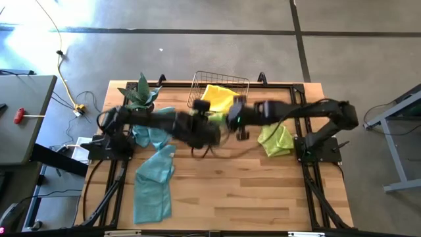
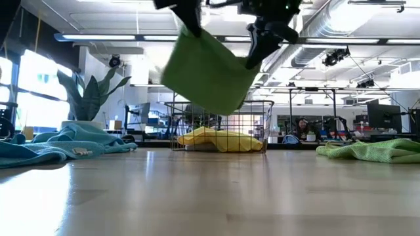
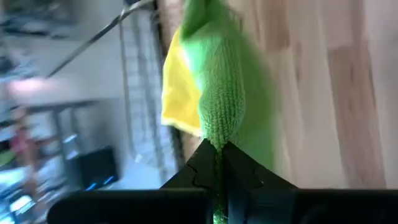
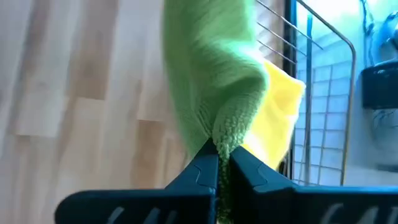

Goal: Fold microfiber towels
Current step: Put the green microfiber towel into the wire basket

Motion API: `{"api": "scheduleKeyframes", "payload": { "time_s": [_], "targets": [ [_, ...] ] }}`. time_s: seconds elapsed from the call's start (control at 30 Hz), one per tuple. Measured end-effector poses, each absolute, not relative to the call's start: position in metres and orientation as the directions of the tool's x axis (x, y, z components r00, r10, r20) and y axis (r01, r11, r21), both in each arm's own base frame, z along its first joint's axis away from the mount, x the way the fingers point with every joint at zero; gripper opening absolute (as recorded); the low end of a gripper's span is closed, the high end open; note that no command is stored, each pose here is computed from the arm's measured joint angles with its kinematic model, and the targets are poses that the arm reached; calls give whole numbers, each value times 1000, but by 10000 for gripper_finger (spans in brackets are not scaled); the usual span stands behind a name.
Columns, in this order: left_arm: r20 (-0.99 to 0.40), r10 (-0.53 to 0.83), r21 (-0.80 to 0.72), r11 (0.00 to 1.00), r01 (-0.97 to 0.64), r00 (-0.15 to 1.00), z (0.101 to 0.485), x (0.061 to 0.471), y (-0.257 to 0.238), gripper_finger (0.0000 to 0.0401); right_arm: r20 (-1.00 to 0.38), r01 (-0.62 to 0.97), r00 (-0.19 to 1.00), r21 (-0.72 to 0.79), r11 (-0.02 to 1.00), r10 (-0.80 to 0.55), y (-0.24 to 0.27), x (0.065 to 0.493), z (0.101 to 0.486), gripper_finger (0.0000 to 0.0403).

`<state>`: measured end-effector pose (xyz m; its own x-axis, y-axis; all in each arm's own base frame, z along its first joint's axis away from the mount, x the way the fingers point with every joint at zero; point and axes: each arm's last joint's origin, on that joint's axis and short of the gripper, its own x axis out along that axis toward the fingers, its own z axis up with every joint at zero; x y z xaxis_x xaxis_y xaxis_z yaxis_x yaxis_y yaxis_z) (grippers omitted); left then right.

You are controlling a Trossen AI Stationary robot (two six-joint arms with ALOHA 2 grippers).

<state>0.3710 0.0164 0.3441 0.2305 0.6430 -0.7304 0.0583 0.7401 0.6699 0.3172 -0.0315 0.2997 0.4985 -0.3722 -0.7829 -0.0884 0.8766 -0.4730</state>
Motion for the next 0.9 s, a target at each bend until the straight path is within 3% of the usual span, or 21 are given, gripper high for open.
{"api": "scheduleKeyframes", "payload": {
  "time_s": [0.13,0.3,0.57,0.9],
  "targets": [
    [-778,545,587,808,54,313,353,373,72,0,-787,-35,504,-431,902,-356,-66,307,307,0],
    [-764,544,579,815,-3,347,357,365,137,0,-769,21,485,-465,885,-416,-103,301,308,0],
    [-694,487,535,842,-73,530,361,359,207,0,-693,51,517,-560,827,-502,-161,298,307,0],
    [-730,493,524,848,-76,473,316,354,274,0,-707,80,470,-561,824,-528,-221,292,276,0]
  ]
}}
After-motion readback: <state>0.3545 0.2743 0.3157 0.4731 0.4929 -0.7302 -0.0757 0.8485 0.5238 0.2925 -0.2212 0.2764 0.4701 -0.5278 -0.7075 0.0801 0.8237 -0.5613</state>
